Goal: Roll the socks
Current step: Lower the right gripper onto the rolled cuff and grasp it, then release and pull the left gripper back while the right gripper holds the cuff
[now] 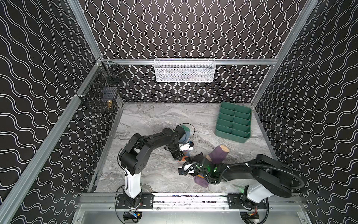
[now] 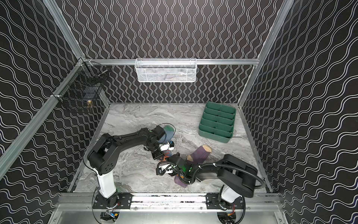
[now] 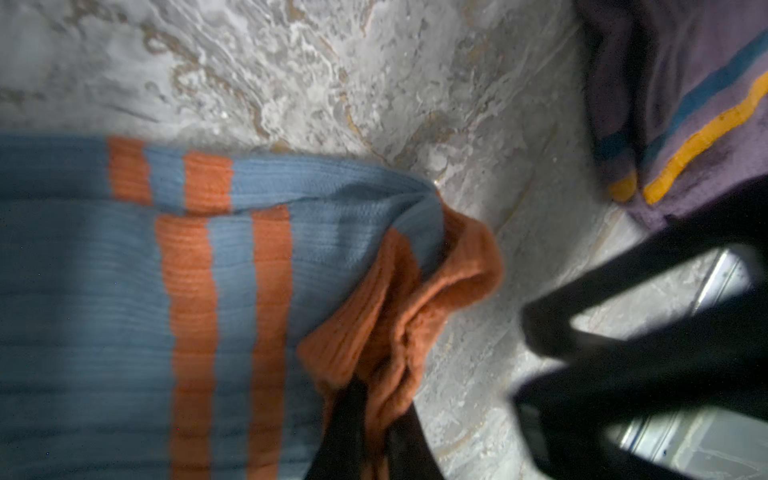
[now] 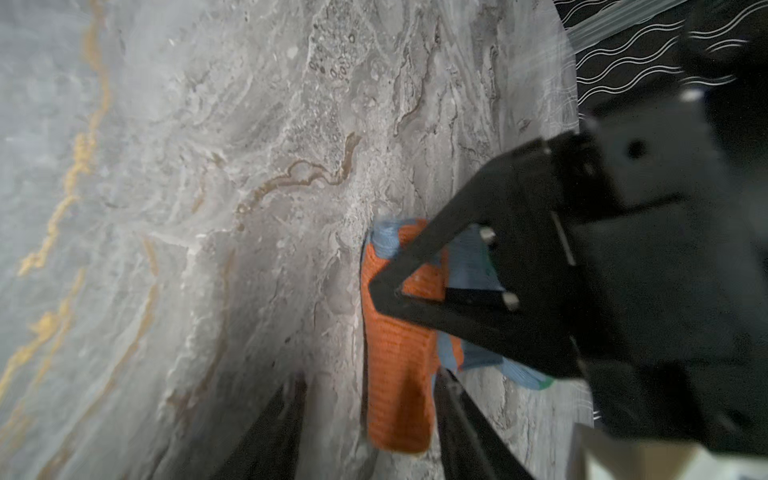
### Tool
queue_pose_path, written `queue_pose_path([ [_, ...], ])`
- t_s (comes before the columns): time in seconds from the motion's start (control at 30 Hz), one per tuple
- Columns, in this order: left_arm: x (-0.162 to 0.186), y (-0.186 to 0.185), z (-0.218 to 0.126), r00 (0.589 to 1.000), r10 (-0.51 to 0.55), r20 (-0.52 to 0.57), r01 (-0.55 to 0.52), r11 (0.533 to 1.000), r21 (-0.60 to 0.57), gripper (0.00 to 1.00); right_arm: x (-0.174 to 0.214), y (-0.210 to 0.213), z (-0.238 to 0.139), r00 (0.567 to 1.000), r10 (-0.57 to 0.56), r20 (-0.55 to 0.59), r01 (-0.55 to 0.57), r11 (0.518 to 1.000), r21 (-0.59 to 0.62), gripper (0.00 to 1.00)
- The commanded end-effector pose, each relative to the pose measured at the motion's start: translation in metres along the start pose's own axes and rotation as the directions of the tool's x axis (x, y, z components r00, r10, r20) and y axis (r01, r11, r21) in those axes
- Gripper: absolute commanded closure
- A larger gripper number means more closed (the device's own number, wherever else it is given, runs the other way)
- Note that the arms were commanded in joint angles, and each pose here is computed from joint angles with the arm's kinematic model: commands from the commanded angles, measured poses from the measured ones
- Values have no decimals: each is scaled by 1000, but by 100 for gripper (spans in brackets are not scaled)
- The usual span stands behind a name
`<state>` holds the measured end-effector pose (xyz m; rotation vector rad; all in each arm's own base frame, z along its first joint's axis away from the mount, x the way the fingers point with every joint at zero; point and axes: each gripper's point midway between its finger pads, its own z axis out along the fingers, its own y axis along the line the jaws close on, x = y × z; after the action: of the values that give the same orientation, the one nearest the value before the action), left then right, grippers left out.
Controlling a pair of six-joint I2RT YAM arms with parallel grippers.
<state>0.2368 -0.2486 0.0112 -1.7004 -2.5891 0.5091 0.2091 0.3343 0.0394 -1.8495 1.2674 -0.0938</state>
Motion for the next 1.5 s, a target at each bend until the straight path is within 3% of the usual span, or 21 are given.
queue_pose_path([
  [0.0,17,3,15,998,-14,-69,13,1000,-13,100,-9,-16,10,998,20,52,-22,999,44,48],
  [0.23,16,2,13,998,-12,-65,12,1000,-9,100,12,-7,23,999,49,12,-49,999,-12,51],
  [0.37,17,3,15,997,-18,-71,17,1000,-8,100,21,8,32,999,44,-21,-46,997,-69,57],
  [0.47,15,3,13,998,-20,-66,20,1000,-12,100,25,22,34,998,43,-41,-48,990,-133,69],
  [0.6,10,5,9,999,-19,-43,18,999,-27,100,27,36,30,996,65,-60,-76,975,-210,94],
  [0.67,8,7,7,999,-19,-34,17,999,-44,100,27,42,26,994,93,-65,-106,963,-248,100],
  [0.9,-9,2,-18,996,-19,91,26,996,-84,82,21,53,10,979,156,-131,-194,907,-374,100],
  [1.1,-13,-2,-85,963,14,268,59,964,-260,75,14,58,-5,962,217,-165,-270,846,-459,100],
  [1.23,22,13,-138,943,-13,332,190,842,-505,68,13,58,-12,946,254,-201,-322,808,-494,100],
  [1.37,66,25,-213,902,-30,432,363,596,-717,68,8,56,-16,931,276,-241,-364,767,-528,100],
  [1.43,81,17,-258,857,30,514,436,491,-754,68,5,53,-17,898,314,-307,-438,693,-572,100],
  [1.47,84,7,-275,833,85,546,445,482,-754,65,1,44,-15,881,334,-335,-472,662,-582,100],
])
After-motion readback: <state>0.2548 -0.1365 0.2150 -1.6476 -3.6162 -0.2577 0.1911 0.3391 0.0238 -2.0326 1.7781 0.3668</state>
